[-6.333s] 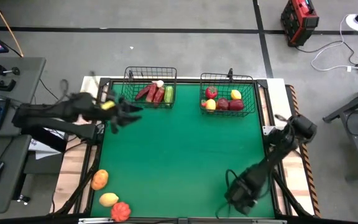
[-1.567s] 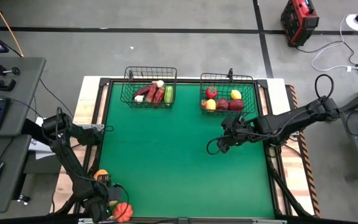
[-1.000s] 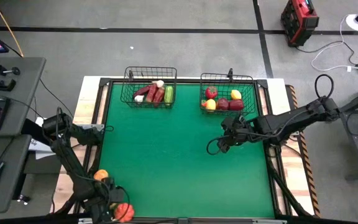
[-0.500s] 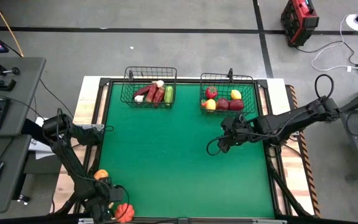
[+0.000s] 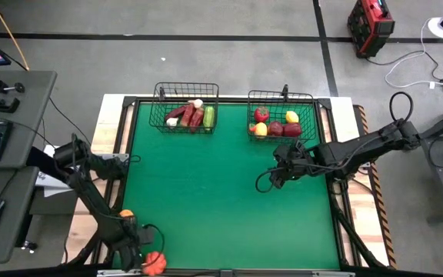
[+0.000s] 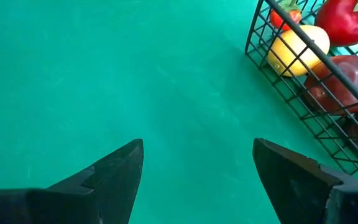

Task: Sort produce into baskets
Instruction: Put the yellow lemon into the right wire basket, then put the orange pumpkin into the left wire basket

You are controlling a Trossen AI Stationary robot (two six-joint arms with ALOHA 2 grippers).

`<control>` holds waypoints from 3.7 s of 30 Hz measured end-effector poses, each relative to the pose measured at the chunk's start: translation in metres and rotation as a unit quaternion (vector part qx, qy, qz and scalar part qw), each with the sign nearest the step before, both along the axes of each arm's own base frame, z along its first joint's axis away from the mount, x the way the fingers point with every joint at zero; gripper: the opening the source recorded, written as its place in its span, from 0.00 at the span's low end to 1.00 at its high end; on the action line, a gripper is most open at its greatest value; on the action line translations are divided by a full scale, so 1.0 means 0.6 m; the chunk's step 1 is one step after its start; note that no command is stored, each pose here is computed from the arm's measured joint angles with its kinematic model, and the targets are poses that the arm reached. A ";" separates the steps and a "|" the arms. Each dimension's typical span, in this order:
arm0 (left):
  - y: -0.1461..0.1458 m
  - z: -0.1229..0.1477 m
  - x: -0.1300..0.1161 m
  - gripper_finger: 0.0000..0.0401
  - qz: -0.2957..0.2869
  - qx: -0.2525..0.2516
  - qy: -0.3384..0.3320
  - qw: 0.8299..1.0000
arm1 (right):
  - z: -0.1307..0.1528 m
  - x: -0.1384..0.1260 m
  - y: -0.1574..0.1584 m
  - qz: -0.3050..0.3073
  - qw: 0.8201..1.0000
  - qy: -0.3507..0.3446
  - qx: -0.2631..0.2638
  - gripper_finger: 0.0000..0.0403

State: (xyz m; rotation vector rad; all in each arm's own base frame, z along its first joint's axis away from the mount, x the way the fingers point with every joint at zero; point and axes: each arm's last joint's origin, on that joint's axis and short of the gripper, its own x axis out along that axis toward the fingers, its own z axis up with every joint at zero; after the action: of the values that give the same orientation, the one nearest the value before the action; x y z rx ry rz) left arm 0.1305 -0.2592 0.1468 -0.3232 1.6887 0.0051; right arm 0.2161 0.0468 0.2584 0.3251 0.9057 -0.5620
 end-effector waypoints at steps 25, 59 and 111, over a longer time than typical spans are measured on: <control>0.362 0.251 0.224 0.57 0.114 0.191 -0.486 0.845 | 0.117 0.052 0.004 -0.110 0.950 -0.283 -0.076 0.73; 0.699 0.190 0.562 0.65 0.230 0.181 -0.612 0.735 | 0.258 0.000 -0.022 -0.108 0.857 -0.465 -0.196 0.73; 0.272 0.141 0.260 0.99 -0.030 0.006 -0.152 0.988 | 0.202 -0.036 -0.028 -0.044 0.931 -0.323 -0.164 0.73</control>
State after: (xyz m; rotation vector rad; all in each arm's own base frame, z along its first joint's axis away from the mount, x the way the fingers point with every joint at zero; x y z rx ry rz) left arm 0.2863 -0.0961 0.2314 -0.2505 1.3933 -0.0751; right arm 0.1944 0.0297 0.3794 0.2240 0.1544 -0.6255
